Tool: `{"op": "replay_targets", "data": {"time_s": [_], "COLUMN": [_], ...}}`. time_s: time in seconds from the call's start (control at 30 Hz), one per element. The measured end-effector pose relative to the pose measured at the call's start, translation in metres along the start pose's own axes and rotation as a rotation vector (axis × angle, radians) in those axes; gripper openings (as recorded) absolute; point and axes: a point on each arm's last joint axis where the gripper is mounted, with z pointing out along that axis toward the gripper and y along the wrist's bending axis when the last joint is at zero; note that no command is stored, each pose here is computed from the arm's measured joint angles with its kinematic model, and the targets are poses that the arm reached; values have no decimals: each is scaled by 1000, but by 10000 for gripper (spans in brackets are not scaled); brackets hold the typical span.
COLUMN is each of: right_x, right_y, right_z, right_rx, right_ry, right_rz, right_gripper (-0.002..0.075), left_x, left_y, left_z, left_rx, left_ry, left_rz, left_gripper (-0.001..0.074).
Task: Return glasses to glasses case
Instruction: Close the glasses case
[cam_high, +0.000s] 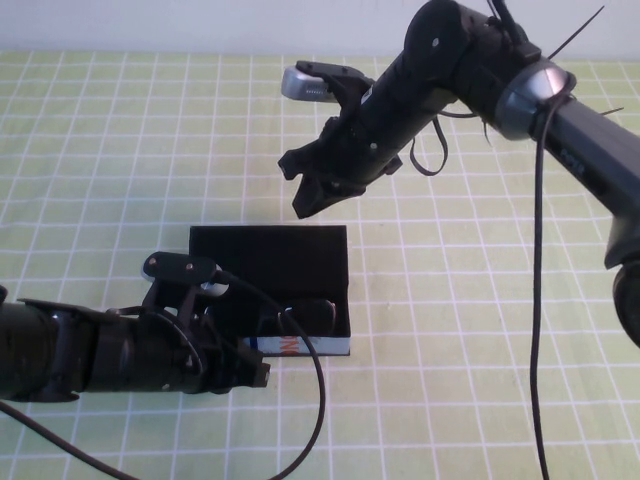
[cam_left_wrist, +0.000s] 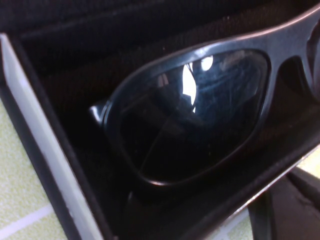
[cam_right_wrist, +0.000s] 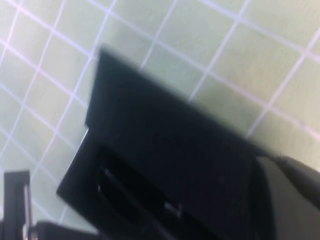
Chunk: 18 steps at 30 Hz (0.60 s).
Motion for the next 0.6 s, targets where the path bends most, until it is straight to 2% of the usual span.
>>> {"op": "replay_targets", "data": {"time_s": [0.23,0.37,0.5,0.6], "right_x": [15,15,7,6], "right_y": [5,3,-11,-31], "right_z": [0,-3,-6,-8], "right_rx": [-4,36,118,149], "right_ry": [55,52,-34,-58], "right_rz": [-19,-36,5,58], "right_gripper": [-11,-11,-11,-11], "left_x": [0,0,0,0], "left_y": [0,0,0,0], "left_z": [0,0,0,0], "left_rx": [0,0,0,0], "left_ry": [0,0,0,0], "left_rz": [0,0,0,0], "left_gripper": [-2,-2,-2,-2]}}
